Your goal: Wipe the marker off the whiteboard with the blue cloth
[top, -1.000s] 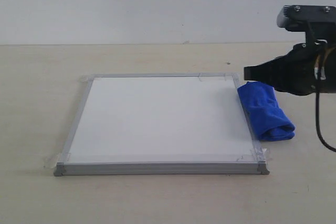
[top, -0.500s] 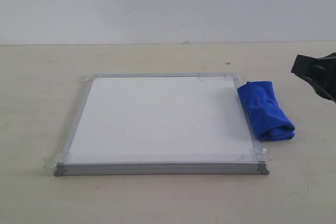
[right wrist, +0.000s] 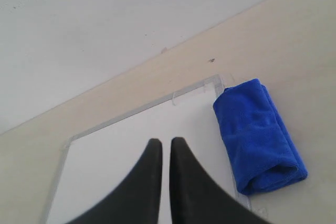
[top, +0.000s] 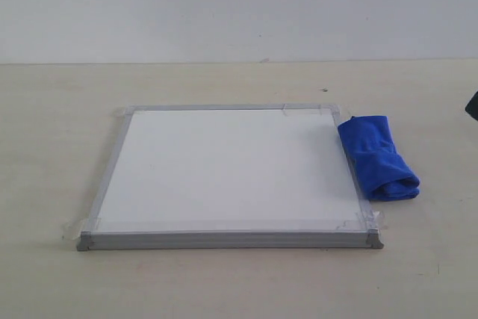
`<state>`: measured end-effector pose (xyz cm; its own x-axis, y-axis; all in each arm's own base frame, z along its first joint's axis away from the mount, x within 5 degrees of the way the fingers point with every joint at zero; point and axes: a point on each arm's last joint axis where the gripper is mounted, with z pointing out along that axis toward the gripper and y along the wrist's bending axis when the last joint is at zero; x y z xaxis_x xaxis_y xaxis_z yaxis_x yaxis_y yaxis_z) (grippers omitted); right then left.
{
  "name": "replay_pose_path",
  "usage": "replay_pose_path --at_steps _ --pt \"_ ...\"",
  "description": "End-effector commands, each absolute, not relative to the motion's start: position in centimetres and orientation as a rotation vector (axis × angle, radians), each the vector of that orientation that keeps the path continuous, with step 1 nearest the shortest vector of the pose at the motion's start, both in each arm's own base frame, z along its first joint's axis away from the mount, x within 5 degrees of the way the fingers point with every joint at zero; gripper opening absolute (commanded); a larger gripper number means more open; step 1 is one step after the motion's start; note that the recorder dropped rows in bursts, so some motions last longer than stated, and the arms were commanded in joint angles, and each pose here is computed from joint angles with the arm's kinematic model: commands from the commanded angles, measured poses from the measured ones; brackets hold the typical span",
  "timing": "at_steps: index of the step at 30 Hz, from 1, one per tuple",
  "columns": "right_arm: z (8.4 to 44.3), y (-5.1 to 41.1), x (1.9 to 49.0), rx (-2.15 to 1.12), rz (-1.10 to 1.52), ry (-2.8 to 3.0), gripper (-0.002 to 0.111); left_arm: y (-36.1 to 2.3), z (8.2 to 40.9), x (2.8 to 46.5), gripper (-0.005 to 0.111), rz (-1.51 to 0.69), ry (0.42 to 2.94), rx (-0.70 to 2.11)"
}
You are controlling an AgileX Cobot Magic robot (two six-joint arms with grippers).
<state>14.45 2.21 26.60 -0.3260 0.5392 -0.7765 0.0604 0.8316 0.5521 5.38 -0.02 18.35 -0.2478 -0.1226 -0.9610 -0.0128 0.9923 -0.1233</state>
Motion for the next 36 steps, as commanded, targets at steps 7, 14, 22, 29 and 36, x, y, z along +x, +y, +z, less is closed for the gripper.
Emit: replay_pose_path --at_steps 7,14,22,29,36 --pt "26.5 2.2 14.4 0.444 0.514 1.862 0.001 0.0 18.3 5.4 0.004 -0.11 1.811 -0.106" --pt "26.5 2.2 14.4 0.441 0.512 1.862 0.001 0.0 18.3 5.4 0.004 -0.11 1.811 -0.106" --pt "26.5 1.9 13.5 0.396 0.432 1.892 0.001 0.0 18.3 5.4 0.004 -0.11 1.811 -0.106" --pt "27.9 0.8 10.4 0.352 0.345 1.8 0.001 0.0 18.3 5.4 0.004 -0.11 1.811 -0.106" --pt "29.2 -0.1 7.3 0.324 0.339 1.657 0.001 0.0 18.3 5.4 0.004 -0.11 1.811 -0.106"
